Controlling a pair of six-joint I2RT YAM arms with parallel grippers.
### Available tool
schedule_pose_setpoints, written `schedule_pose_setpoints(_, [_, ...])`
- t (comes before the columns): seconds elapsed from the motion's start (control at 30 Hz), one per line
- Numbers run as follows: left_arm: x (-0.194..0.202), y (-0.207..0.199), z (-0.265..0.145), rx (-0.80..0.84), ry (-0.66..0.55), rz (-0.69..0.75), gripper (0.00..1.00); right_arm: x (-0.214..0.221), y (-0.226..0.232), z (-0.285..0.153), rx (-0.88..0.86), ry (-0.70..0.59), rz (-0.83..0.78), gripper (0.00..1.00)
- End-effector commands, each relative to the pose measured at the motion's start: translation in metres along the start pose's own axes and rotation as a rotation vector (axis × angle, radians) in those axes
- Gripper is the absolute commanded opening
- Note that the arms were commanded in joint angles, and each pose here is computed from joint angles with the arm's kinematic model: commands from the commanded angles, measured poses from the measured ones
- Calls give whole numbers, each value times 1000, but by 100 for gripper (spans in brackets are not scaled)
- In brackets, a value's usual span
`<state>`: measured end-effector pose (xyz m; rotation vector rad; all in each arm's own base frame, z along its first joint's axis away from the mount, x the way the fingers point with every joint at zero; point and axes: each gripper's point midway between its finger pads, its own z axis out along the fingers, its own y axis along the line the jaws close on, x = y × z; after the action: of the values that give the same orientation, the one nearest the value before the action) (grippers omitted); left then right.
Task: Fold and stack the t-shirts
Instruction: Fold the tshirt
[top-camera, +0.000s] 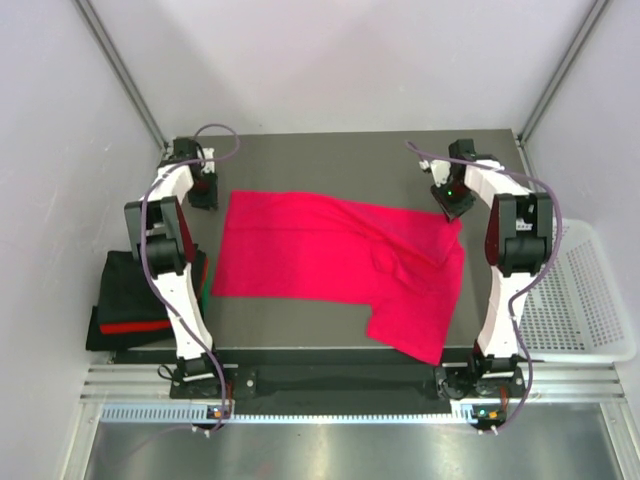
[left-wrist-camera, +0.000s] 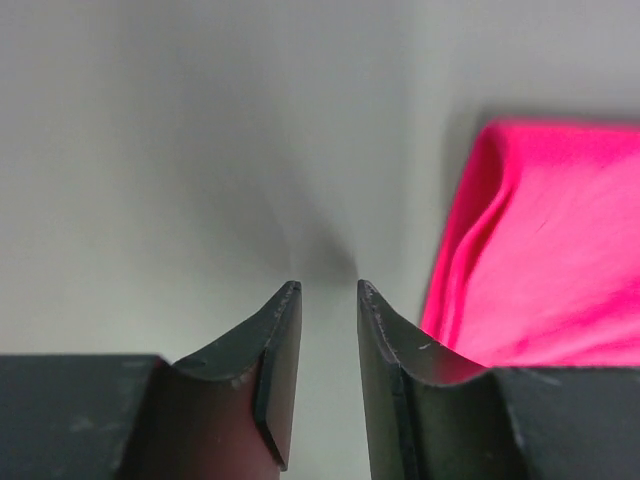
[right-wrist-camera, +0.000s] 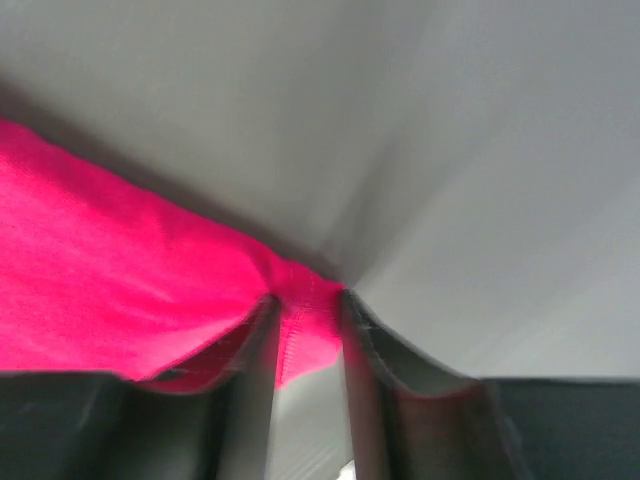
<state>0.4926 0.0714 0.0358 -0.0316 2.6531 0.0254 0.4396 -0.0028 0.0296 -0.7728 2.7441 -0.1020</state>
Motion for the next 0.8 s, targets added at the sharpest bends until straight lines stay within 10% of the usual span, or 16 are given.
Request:
schedule_pose_setpoints(0.0, [3,-31,-1,306,77,-150,35,-9,-6,5,-57,-27,65,24])
schedule_pose_setpoints(0.1, [5,-43,9,393,107,-169,37,-11,-7,11,-48,-38,78,0])
schedule_pose_setpoints(0.5, [-11,-72,4,593,85,-246,37,-42,-69,6,82,-184,236,0])
schedule_pose_setpoints(0.77, [-28,-69,-36,601,-4,-238,37,-45,-69,-53,129,-281,243,42])
